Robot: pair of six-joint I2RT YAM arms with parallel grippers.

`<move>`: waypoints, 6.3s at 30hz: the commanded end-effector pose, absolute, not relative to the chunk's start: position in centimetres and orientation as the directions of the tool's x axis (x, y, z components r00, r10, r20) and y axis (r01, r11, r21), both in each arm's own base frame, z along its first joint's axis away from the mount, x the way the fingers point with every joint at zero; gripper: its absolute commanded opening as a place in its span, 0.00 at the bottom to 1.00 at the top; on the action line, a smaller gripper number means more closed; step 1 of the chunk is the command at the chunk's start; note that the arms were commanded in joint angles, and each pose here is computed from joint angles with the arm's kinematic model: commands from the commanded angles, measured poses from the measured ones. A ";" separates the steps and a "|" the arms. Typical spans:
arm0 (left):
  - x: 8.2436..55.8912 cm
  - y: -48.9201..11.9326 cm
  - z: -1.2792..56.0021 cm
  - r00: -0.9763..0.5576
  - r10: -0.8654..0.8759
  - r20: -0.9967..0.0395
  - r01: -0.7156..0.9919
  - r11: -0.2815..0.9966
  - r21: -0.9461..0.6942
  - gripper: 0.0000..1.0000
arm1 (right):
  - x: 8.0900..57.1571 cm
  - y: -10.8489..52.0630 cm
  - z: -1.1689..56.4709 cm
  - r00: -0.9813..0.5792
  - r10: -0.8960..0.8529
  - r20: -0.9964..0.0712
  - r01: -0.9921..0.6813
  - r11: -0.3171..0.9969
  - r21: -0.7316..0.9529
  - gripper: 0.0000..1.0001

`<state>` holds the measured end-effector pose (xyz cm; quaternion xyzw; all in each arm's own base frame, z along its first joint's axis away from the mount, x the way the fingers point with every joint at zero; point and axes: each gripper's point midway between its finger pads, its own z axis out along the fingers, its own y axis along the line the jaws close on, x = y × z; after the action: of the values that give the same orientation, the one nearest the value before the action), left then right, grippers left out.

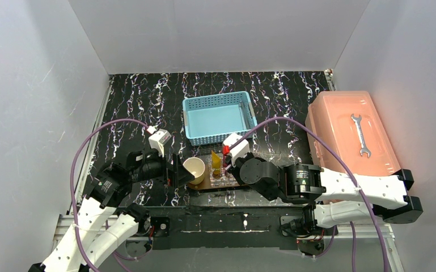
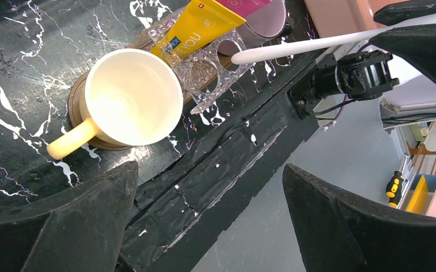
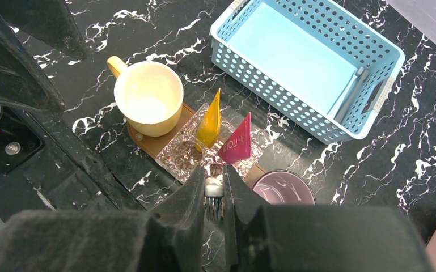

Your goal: Prepare toiletry sets of a toothbrush and toothpaste on the tray

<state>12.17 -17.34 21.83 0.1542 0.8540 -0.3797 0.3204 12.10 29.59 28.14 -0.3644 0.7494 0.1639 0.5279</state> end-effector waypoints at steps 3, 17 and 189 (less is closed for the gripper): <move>12.0 -17.2 21.6 -0.744 0.032 -0.668 0.515 0.664 -0.542 0.98 | 12.6 29.3 29.0 -0.176 -0.272 -0.946 -0.688 0.722 -0.080 0.01; 12.1 -17.3 21.3 -0.749 0.030 -0.662 0.507 0.668 -0.544 0.98 | 12.5 28.4 27.5 -0.172 -0.122 -0.978 -0.686 0.727 0.030 0.01; 11.7 -17.5 21.4 -0.743 0.035 -0.668 0.527 0.645 -0.553 0.99 | 45.6 21.1 10.4 -0.768 -0.219 -0.602 -0.251 0.967 -0.032 0.25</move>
<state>12.00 -17.34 21.40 0.1535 0.8539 -0.3821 0.3183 44.24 20.99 9.16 -0.1248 0.9459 0.0309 0.2980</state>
